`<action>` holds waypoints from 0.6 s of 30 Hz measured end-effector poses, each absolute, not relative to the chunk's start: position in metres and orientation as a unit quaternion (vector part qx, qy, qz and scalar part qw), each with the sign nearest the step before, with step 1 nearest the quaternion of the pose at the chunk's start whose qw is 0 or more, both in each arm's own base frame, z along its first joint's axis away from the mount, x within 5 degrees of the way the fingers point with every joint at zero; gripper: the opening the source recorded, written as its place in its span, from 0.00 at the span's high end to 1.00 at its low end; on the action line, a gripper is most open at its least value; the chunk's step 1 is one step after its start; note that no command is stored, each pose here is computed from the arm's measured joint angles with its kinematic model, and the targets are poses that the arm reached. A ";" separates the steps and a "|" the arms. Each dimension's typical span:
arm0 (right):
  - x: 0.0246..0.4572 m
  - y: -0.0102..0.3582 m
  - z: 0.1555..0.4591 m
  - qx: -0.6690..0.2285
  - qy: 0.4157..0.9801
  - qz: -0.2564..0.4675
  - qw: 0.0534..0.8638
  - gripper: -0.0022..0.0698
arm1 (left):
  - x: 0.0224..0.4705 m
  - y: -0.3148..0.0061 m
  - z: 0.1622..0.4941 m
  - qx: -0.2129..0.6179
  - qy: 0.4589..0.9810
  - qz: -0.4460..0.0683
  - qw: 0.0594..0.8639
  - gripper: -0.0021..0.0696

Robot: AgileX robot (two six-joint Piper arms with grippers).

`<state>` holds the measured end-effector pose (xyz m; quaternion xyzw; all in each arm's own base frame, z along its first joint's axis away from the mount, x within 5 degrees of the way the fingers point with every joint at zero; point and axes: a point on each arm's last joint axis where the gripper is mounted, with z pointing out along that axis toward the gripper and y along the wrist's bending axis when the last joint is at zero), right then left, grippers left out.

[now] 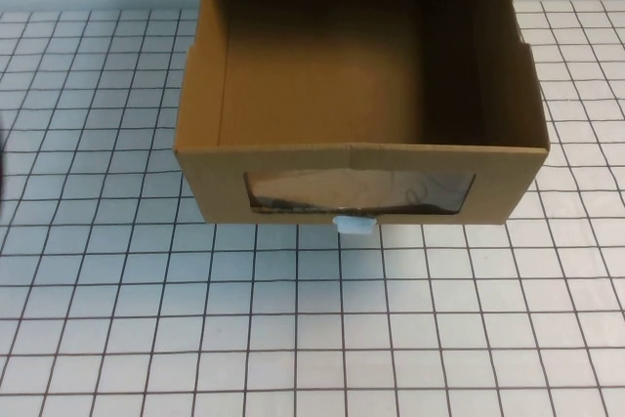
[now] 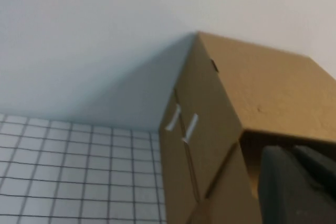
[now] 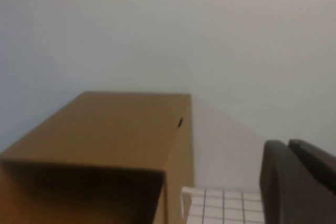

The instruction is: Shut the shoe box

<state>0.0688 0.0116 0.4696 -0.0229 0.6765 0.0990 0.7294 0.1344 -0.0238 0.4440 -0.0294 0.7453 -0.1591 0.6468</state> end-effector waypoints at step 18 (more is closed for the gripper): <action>0.087 0.125 0.420 -0.626 0.488 0.155 0.588 0.99 | 0.346 -0.117 0.476 0.282 0.727 -0.394 0.487 0.97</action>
